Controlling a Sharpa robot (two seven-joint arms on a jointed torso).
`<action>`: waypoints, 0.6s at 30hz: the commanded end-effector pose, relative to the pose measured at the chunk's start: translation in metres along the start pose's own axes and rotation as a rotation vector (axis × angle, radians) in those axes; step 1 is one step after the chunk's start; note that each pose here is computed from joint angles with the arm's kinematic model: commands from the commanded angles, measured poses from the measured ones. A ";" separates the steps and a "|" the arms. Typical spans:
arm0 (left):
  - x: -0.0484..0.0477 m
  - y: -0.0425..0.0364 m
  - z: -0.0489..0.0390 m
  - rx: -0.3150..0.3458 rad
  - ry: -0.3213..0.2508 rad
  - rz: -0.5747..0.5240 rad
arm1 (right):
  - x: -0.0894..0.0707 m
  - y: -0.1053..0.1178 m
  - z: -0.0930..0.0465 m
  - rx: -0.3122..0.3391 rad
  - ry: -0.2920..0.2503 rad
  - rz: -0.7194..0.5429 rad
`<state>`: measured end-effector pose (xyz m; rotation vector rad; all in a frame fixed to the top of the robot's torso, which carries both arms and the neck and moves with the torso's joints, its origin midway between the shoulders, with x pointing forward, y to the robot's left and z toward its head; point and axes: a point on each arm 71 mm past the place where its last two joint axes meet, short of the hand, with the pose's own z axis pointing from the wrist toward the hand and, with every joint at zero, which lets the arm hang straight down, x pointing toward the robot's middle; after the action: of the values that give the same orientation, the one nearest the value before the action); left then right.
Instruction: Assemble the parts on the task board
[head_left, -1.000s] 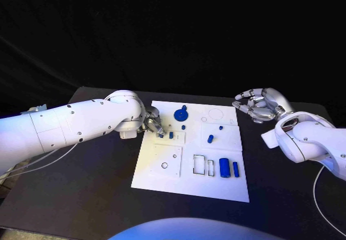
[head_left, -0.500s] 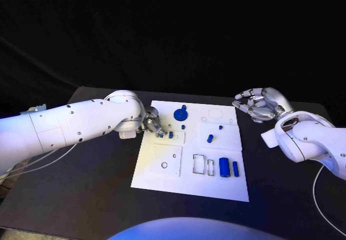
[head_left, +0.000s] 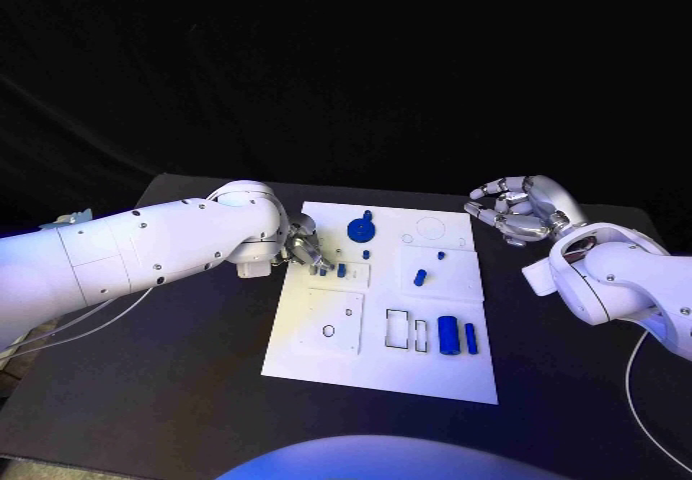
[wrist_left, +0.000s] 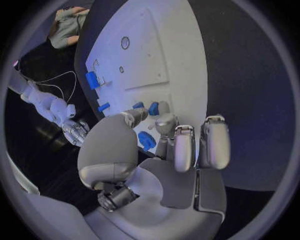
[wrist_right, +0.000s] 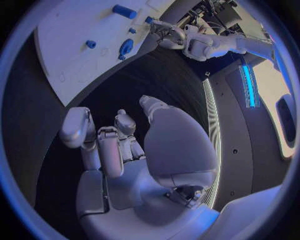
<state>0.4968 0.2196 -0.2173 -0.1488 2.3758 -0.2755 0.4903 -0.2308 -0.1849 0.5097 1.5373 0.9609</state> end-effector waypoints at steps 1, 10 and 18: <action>-0.0006 -0.0022 -0.0010 0.018 -0.015 -0.011 | 0.001 0.000 0.000 -0.009 0.001 -0.001; -0.0063 -0.0020 -0.0055 0.045 -0.063 -0.082 | 0.001 -0.001 -0.001 -0.007 0.002 -0.001; -0.0141 -0.0051 -0.0114 0.070 -0.114 -0.115 | 0.002 -0.002 -0.001 -0.005 0.003 0.000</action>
<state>0.4982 0.2214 -0.2026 -0.2304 2.2900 -0.3483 0.4896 -0.2311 -0.1879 0.5132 1.5413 0.9588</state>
